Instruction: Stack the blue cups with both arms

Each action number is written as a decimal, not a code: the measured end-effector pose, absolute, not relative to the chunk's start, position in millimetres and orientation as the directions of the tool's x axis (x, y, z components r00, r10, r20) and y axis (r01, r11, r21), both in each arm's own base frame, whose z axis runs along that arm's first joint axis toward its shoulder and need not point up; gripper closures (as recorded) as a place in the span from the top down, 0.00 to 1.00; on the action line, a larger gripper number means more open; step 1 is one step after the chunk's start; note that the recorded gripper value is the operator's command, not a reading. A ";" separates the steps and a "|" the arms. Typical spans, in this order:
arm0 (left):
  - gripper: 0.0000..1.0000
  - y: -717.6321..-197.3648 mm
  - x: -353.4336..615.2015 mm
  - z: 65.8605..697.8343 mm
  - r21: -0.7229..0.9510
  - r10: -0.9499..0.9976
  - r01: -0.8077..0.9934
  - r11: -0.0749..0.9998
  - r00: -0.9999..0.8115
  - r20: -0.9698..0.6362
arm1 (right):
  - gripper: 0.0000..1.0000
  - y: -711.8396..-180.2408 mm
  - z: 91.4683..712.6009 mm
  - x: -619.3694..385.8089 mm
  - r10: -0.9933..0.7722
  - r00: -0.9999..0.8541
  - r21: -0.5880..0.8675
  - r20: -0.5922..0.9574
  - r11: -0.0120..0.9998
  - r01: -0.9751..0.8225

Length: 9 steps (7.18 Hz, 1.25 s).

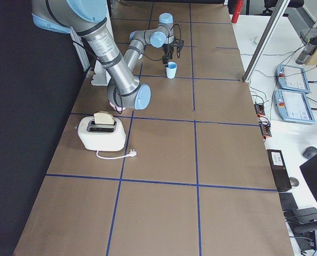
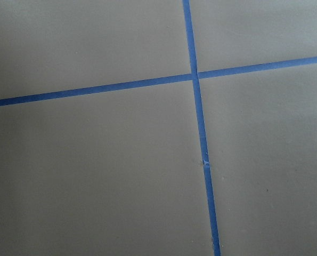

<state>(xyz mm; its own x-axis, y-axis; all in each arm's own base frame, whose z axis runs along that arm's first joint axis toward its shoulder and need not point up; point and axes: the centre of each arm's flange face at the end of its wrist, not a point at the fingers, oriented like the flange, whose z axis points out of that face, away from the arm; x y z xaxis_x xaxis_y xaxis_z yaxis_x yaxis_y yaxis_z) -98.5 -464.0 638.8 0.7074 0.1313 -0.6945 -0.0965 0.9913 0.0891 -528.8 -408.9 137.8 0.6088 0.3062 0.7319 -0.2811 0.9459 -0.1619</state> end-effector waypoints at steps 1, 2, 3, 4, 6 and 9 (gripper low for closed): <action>1.00 -463.5 -98.4 641.4 0.083 0.127 -0.096 0.992 0.707 -0.696 | 1.00 -422.2 149.8 -508.9 0.273 0.620 -0.139 0.736 0.957 -0.256; 1.00 -463.3 -98.5 643.7 0.079 0.125 -0.097 0.992 0.708 -0.695 | 1.00 -450.6 171.4 -477.1 0.218 0.641 -0.108 0.736 0.972 -0.206; 1.00 -463.9 -98.4 643.7 0.080 0.127 -0.100 0.992 0.710 -0.692 | 1.00 -488.8 205.1 -428.8 0.150 0.661 -0.075 0.735 0.987 -0.142; 1.00 -464.6 -98.2 643.2 0.080 0.129 -0.101 0.992 0.712 -0.691 | 1.00 -523.5 244.7 -372.9 0.073 0.674 -0.035 0.735 0.997 -0.070; 1.00 -468.9 -98.6 638.4 0.110 0.152 -0.105 0.988 0.720 -0.677 | 1.00 -565.7 341.2 -249.3 -0.066 0.692 0.049 0.719 0.998 0.045; 1.00 -468.3 -98.5 637.6 0.126 0.168 -0.112 0.986 0.727 -0.666 | 1.00 -534.4 491.8 -86.2 -0.241 0.699 0.149 0.673 0.970 0.191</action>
